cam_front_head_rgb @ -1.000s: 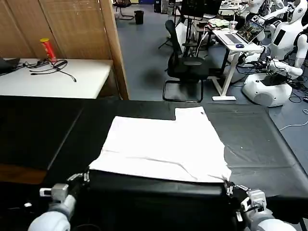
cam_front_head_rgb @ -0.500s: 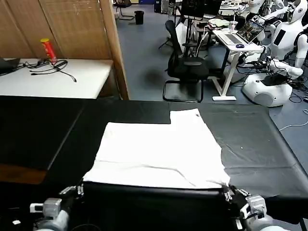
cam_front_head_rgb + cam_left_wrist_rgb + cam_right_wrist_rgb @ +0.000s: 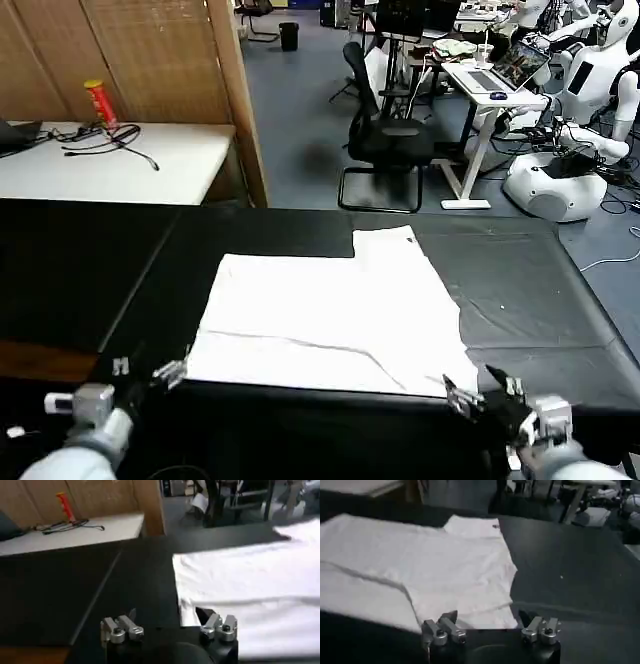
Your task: Fold and organize the clothes.
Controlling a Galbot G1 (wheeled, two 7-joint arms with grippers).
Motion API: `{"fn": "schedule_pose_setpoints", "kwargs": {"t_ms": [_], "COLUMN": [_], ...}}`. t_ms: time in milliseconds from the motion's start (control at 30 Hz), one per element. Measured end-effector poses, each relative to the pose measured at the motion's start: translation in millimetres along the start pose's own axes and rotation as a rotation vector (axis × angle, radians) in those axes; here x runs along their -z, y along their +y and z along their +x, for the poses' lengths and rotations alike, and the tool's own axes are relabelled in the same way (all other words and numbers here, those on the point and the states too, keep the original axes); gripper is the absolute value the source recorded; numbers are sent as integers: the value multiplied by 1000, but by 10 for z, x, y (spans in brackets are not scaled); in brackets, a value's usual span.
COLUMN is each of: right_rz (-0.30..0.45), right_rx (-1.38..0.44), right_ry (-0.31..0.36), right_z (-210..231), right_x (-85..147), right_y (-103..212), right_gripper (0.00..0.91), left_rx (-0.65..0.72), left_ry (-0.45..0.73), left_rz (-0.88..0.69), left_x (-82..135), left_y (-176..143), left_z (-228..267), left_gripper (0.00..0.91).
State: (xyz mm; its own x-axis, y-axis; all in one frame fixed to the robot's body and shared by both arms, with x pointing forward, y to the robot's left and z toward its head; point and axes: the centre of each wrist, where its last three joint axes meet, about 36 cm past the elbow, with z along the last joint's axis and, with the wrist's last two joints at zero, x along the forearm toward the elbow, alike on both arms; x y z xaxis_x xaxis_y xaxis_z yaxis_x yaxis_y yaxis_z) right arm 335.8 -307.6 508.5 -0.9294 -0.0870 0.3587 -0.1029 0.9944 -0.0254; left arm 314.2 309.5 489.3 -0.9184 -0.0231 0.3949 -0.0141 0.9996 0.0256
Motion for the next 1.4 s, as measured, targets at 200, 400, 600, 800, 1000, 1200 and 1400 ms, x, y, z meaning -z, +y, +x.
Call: {"fn": "schedule_pose_setpoints", "kwargs": {"t_ms": [200, 400, 600, 800, 1000, 1200, 1400], "right_rz": [12, 18, 11, 3, -25, -36, -43], "right_rx": [-37, -73, -59, -78, -79, -81, -88], "right_ry": [-68, 29, 87, 153, 185, 229, 260], "right_z": [-762, -1569, -2216, -2662, -2964, -3092, -3119], "right_x": [292, 523, 679, 689, 623, 523, 454], "right_y": [-112, -124, -105, -63, -4, 40, 4], "right_gripper": [878, 878, 878, 878, 878, 878, 878], "left_rx": [-57, -82, -109, -134, -107, -110, -138], "left_ry": [-26, 18, 103, 174, 212, 248, 269], "left_rz": [67, 89, 90, 69, 94, 112, 108], "left_x": [354, 637, 816, 898, 903, 818, 748], "left_y": [167, 278, 251, 218, 283, 321, 286], "left_z": [-663, -1362, -1996, -2475, -2755, -2885, -2865], "left_gripper": [878, 878, 878, 878, 878, 878, 770]}}
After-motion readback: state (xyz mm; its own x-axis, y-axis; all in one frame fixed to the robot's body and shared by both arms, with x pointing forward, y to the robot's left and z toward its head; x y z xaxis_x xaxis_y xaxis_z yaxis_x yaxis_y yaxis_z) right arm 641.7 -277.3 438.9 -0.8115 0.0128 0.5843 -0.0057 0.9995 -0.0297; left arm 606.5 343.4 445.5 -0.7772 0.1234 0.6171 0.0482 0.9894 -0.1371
